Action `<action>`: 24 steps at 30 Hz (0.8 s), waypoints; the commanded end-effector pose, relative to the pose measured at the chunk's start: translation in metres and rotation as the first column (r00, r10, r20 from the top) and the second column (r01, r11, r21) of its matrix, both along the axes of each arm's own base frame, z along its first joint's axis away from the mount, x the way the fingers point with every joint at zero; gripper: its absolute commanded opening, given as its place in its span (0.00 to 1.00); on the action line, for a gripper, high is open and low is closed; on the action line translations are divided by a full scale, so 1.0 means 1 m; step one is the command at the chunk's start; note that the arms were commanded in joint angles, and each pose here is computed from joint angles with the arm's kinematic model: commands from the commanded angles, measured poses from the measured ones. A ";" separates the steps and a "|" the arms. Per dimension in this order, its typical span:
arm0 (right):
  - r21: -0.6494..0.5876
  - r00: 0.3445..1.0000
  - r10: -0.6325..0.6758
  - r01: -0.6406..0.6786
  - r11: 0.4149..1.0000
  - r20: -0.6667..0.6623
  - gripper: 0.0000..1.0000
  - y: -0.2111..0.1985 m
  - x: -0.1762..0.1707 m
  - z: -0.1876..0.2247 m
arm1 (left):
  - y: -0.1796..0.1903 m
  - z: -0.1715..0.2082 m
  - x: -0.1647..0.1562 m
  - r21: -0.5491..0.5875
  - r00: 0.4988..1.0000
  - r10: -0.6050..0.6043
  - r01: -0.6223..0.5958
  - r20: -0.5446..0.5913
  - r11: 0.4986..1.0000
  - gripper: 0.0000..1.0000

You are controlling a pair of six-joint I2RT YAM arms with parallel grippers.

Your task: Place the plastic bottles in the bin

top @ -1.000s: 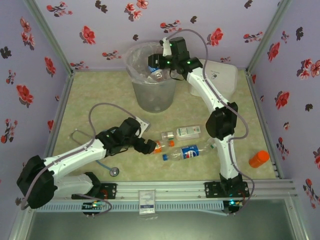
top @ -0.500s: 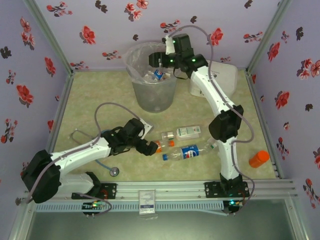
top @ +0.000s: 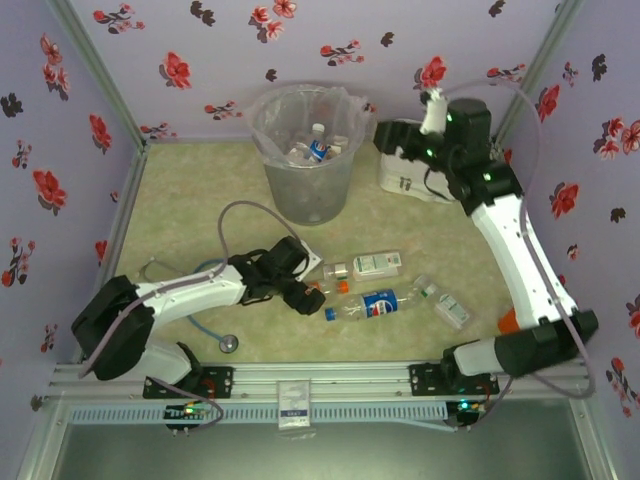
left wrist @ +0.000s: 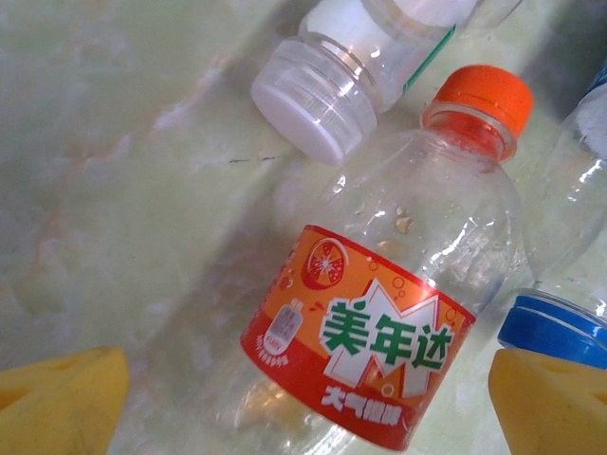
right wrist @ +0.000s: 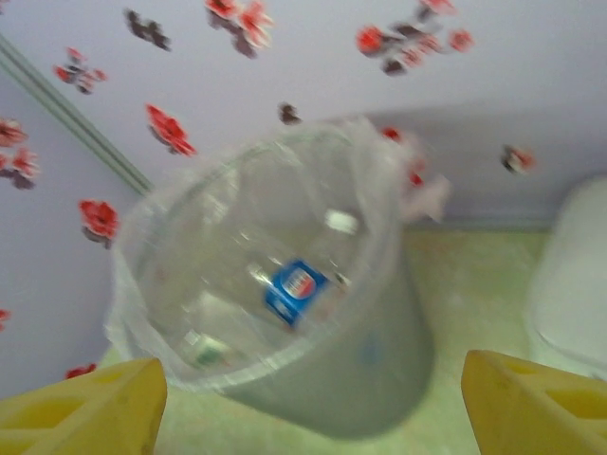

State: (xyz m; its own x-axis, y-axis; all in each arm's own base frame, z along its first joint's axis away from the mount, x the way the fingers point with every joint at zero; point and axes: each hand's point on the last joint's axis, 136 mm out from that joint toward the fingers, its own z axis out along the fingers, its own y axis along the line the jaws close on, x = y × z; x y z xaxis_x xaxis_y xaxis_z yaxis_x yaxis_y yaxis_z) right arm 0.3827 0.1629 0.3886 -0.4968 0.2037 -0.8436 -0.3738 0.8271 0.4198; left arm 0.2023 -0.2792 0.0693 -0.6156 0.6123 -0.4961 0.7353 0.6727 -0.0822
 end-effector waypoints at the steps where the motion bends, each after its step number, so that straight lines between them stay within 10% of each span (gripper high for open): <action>1: -0.013 0.994 -0.096 0.095 0.995 -0.050 0.82 -0.028 -0.020 -0.031 | 0.002 -0.010 -0.004 0.083 0.998 -0.054 0.056 -0.020 0.995 0.95; 14: 0.107 0.943 -0.255 0.283 0.953 -0.214 0.80 -0.071 -0.105 -0.138 | -0.004 -0.025 -0.011 0.153 0.990 -0.134 0.140 -0.048 0.978 0.63; 24: 0.354 0.955 -0.056 0.162 0.921 -0.292 0.77 -0.024 -0.090 -0.151 | 0.015 0.021 -0.005 0.168 0.990 -0.122 0.109 0.064 0.980 0.53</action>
State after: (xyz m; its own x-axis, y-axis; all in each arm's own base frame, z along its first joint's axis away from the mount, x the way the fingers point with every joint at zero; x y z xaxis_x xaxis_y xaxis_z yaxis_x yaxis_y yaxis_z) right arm 0.2853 0.1230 0.2094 -0.6734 0.5006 -0.5440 -0.0356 0.7130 0.7002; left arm 0.1924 -0.2706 0.0606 -0.5353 0.7540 -0.3807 0.8113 0.5843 0.0165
